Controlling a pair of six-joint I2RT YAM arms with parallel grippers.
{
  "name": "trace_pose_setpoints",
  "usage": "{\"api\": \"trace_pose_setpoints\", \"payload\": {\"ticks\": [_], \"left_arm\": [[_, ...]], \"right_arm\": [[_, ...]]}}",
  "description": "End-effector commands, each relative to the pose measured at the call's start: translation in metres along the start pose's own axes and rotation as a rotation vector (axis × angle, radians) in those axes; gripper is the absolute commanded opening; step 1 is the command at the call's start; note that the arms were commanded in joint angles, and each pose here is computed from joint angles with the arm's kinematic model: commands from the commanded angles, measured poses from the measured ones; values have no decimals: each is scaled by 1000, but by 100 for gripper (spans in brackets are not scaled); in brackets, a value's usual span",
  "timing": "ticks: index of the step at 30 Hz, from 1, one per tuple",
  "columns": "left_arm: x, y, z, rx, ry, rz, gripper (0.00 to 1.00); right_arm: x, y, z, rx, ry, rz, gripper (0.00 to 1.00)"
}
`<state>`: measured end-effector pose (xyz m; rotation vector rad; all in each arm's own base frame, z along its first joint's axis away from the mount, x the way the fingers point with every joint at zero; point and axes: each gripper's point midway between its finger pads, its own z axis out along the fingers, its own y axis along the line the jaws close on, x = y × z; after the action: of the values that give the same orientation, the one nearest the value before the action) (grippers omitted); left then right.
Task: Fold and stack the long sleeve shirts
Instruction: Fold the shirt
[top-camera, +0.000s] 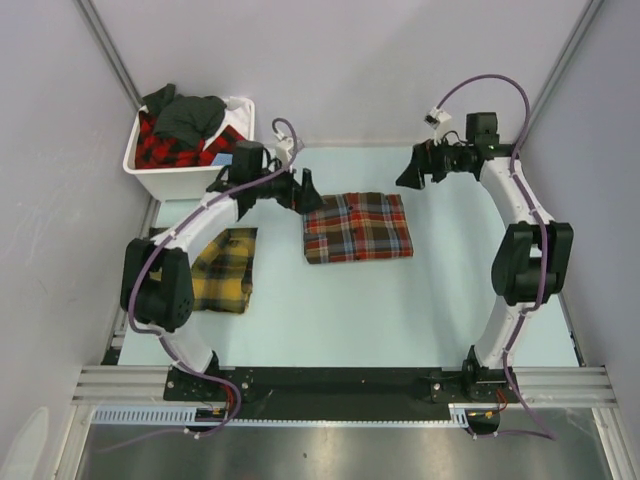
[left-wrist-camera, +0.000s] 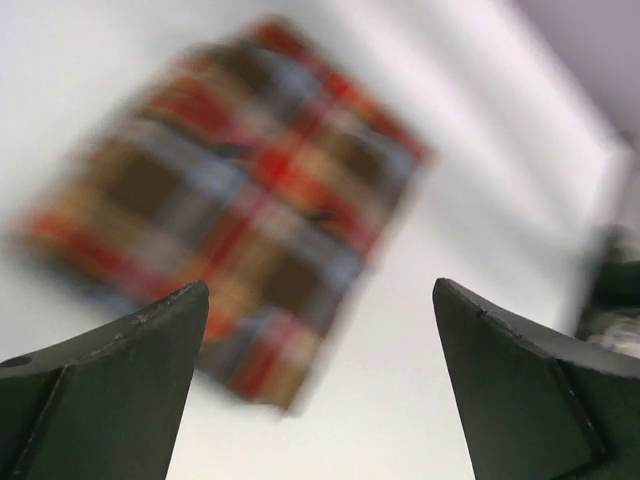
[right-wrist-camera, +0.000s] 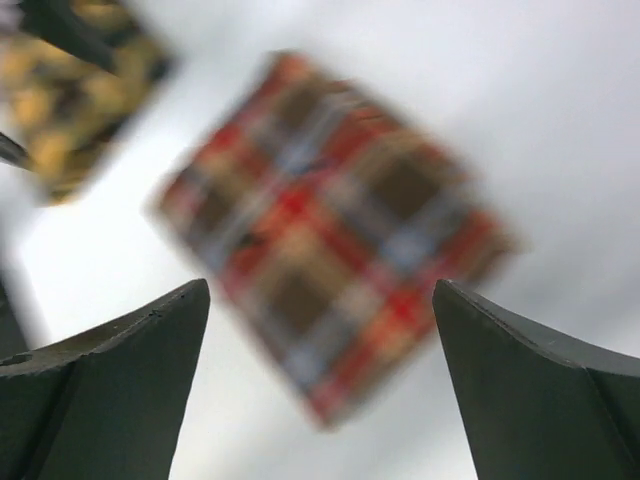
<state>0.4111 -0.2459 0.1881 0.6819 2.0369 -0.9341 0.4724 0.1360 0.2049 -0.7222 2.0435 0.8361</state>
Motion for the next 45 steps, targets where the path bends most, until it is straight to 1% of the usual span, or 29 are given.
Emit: {"api": "trace_pose_setpoints", "payload": {"ticks": [1,4,5,7,11,12,14,15,18,20,22,23,24,26,27,28,29,30,31,32,33,34,35,37,39,40,41,43,45], "left_arm": [[46,-90,20,376,50,-376,99],[63,-107,34,477,79,-505,99],[69,-106,40,483,93,-536,99],[82,-100,55,491,117,-603,99],[122,-62,75,381,173,-730,97],[137,-43,75,317,190,-756,97],[162,-21,72,241,222,-751,96],[174,-9,66,191,242,-791,96],[181,-12,45,207,262,-774,94],[165,-30,32,282,271,-652,92],[148,-48,20,338,278,-528,94],[127,-59,13,371,249,-453,94],[117,-62,11,383,234,-441,94],[84,-60,18,385,174,-433,93],[71,-57,25,384,141,-420,92],[63,-50,34,367,118,-423,92],[37,-45,43,363,73,-408,91],[45,-30,60,341,89,-442,90],[39,-23,68,330,77,-439,89],[20,-12,76,293,39,-416,89],[30,5,91,249,53,-447,89],[29,16,97,216,50,-461,89],[24,34,102,160,33,-485,90],[37,56,112,104,48,-459,89],[48,70,113,51,82,-479,89],[55,80,110,19,97,-504,89],[61,90,109,-37,103,-515,90],[61,97,102,-53,94,-506,90],[48,90,93,-3,75,-440,90]], "right_arm": [[62,104,20,-380,150,365,100],[84,125,37,-465,209,452,100],[96,123,46,-475,237,511,100],[106,120,56,-500,254,561,100],[149,88,73,-479,320,747,100],[170,75,79,-454,349,802,100],[184,49,75,-397,349,859,100],[197,36,75,-356,362,876,100],[198,16,59,-319,351,906,100],[176,29,43,-368,342,871,100],[140,41,29,-396,309,821,100],[124,44,26,-417,279,811,100],[104,43,28,-420,237,749,100],[79,40,32,-412,199,768,100],[62,41,49,-427,152,688,100],[57,40,57,-426,139,691,99],[54,38,66,-415,141,753,99],[42,31,77,-421,84,683,99],[41,32,88,-427,76,677,98],[46,24,100,-415,87,751,97],[43,16,109,-413,56,728,96],[45,10,115,-408,55,747,95],[53,-8,129,-360,51,767,94],[61,-32,133,-311,36,785,93],[79,-63,143,-210,35,804,88],[87,-81,141,-164,28,815,83],[98,-89,143,-130,56,805,82],[102,-97,140,-97,57,789,82],[82,-88,127,-113,40,756,81]]}}
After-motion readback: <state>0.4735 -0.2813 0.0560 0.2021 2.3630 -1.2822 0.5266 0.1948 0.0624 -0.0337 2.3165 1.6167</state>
